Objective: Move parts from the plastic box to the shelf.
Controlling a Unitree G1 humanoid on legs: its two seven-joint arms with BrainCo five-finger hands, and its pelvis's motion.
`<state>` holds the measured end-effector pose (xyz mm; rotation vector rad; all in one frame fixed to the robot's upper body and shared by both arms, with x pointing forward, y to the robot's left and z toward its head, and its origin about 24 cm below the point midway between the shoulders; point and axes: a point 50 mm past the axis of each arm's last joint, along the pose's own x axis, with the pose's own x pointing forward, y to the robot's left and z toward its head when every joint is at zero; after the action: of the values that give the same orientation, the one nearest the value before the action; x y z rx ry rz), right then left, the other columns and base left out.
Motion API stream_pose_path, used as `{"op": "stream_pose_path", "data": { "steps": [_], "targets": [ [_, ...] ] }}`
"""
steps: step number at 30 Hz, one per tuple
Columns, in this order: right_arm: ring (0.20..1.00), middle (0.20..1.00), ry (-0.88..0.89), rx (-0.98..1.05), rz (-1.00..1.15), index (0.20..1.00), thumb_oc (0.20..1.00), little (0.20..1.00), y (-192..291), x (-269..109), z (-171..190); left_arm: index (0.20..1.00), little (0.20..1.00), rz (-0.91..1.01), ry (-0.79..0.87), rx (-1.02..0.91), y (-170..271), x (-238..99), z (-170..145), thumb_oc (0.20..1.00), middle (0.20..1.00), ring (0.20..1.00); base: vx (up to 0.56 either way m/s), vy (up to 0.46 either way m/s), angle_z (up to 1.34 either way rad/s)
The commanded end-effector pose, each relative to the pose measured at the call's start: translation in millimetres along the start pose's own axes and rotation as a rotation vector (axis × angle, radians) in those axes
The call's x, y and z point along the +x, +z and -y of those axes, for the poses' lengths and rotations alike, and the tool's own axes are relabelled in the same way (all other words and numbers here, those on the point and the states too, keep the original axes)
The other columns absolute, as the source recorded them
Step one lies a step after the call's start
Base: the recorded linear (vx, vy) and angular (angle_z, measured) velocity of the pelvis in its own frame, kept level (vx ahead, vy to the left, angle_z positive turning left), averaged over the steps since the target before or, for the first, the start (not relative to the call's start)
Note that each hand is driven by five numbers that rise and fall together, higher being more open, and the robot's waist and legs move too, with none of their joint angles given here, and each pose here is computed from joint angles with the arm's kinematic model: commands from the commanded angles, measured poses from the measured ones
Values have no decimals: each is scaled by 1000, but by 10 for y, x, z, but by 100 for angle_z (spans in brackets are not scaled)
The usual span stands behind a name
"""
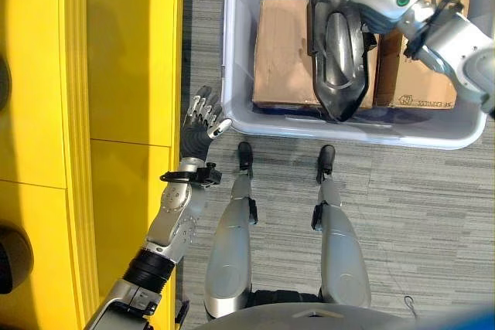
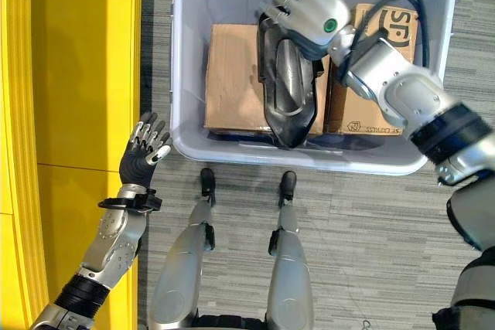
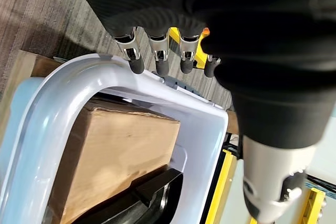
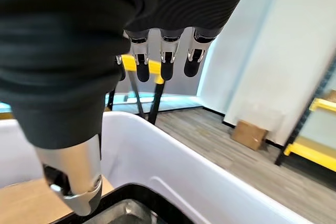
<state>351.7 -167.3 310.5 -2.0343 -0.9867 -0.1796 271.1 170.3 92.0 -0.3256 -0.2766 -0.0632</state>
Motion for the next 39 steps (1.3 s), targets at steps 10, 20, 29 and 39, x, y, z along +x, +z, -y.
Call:
{"op": "stream_pose_path", "data": {
  "steps": [10,20,29,39],
  "targets": [
    [1000,1000,-200,158,-163,1000,1000,1000,-135,57,173,1000,1000,117,-9,22,227,-32,13,1000,1000,1000,1,-3,-3],
    [1000,1000,17,-45,-31,1000,1000,1000,-127,42,-29,1000,1000,123,-29,32,265,-62,-12,1000,1000,1000,0,0,0],
    [1000,1000,180,-173,60,1000,1000,1000,-128,37,-186,1000,1000,123,-43,35,270,-67,-6,1000,1000,1000,0,0,0],
    [1000,1000,424,-358,150,1000,1000,1000,-191,-6,-451,1000,1000,101,-71,22,243,-94,0,1000,1000,1000,1,1,1]
  ]
}}
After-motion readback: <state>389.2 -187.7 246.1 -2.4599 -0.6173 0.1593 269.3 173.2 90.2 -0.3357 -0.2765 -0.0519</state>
